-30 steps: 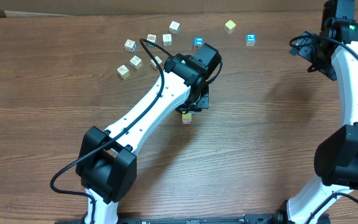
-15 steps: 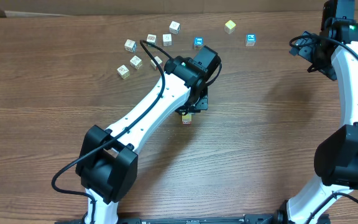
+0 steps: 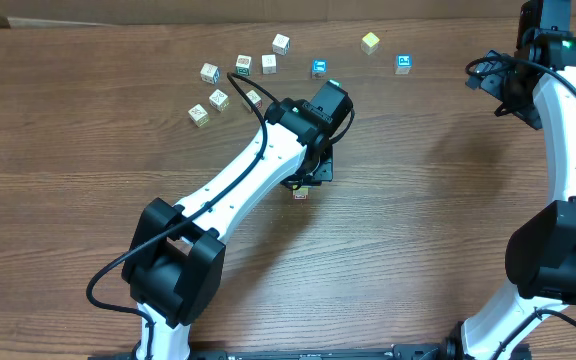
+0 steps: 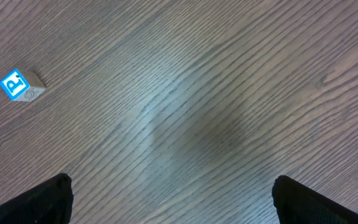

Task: Form a tower
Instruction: 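Lower the held Y block onto the top of the stack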

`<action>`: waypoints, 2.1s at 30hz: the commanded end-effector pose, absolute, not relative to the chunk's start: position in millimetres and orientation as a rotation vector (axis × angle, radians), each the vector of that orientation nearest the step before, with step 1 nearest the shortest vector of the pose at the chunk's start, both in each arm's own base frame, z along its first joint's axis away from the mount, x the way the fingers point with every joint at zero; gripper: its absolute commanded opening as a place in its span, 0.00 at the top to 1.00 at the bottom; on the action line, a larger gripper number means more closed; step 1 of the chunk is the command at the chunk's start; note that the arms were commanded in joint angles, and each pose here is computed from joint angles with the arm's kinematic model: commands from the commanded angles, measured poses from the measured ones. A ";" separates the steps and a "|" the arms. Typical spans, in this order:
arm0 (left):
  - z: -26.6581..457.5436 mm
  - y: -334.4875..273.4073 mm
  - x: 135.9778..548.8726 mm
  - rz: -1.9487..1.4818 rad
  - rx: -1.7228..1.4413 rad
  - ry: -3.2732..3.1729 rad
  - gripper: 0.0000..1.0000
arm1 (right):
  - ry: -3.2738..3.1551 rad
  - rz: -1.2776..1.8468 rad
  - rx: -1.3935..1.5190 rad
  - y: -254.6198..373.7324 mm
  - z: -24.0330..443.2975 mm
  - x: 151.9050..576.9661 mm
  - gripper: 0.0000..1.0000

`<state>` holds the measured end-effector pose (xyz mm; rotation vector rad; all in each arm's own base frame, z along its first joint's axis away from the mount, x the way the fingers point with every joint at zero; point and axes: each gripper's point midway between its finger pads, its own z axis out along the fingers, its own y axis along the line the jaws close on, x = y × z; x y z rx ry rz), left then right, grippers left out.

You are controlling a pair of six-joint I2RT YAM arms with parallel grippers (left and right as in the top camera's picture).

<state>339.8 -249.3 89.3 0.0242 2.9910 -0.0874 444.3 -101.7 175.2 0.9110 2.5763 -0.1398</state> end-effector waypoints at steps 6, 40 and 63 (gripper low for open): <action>86.3 -243.4 339.6 -0.067 -0.010 2.976 0.81 | 2.561 -0.141 0.911 -103.1 180.1 445.2 0.00; 86.7 -240.4 342.2 -0.038 -0.013 2.960 0.77 | 2.561 -0.141 0.911 -103.1 180.1 445.2 0.00; 86.7 -241.1 341.9 -0.044 -0.013 2.962 0.69 | 2.560 -0.141 0.910 -103.1 180.2 445.2 0.00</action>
